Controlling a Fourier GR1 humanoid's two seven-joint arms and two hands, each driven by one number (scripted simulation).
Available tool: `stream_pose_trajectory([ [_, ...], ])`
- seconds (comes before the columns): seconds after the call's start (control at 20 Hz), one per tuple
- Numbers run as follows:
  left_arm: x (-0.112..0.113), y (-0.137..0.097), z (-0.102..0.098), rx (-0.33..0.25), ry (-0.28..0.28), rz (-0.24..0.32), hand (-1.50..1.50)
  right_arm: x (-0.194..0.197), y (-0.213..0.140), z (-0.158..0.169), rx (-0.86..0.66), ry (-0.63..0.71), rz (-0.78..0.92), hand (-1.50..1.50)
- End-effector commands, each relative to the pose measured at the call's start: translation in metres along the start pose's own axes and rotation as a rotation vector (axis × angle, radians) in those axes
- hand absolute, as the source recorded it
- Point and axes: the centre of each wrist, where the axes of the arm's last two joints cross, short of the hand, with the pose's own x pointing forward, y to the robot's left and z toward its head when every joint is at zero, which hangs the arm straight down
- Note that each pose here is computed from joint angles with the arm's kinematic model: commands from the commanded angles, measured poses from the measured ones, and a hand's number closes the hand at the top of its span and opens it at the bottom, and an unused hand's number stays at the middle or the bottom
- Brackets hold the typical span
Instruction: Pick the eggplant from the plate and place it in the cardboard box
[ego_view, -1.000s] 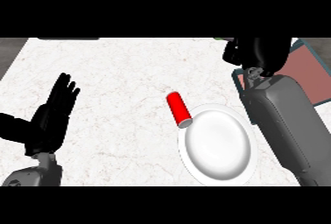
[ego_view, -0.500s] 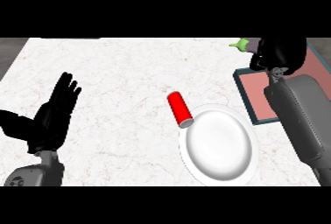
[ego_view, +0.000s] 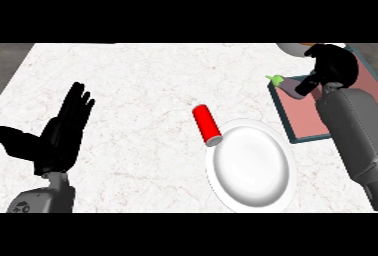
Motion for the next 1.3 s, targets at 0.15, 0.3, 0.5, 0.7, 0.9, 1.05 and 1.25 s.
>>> stream_pose_trajectory([
  [0.15,0.000,0.002,-0.004,-0.006,0.004,0.003,0.00,0.010,-0.015,0.005,-0.351,-0.176,-0.270,-1.50],
  [0.3,-0.010,-0.001,0.006,0.005,0.007,0.006,0.00,-0.004,-0.021,-0.001,-0.396,-0.154,-0.436,-1.50],
  [0.5,-0.005,0.023,0.006,0.037,-0.008,-0.006,0.00,-0.003,-0.024,0.008,-0.341,-0.108,-0.719,-1.50],
  [0.7,0.005,0.017,0.003,0.031,0.019,0.007,0.00,-0.017,-0.055,0.007,-0.358,-0.086,-0.986,-1.50],
  [0.9,0.000,-0.003,0.012,0.027,0.006,0.005,0.00,-0.054,-0.046,0.011,-0.395,-0.084,-1.094,-1.50],
  [1.05,0.022,0.013,-0.007,0.019,0.020,0.011,0.00,-0.067,-0.058,0.016,-0.419,-0.068,-1.141,-1.50],
  [1.25,0.003,0.007,0.003,0.030,0.003,0.002,0.00,-0.114,-0.030,0.036,-0.489,-0.066,-1.129,-1.50],
])
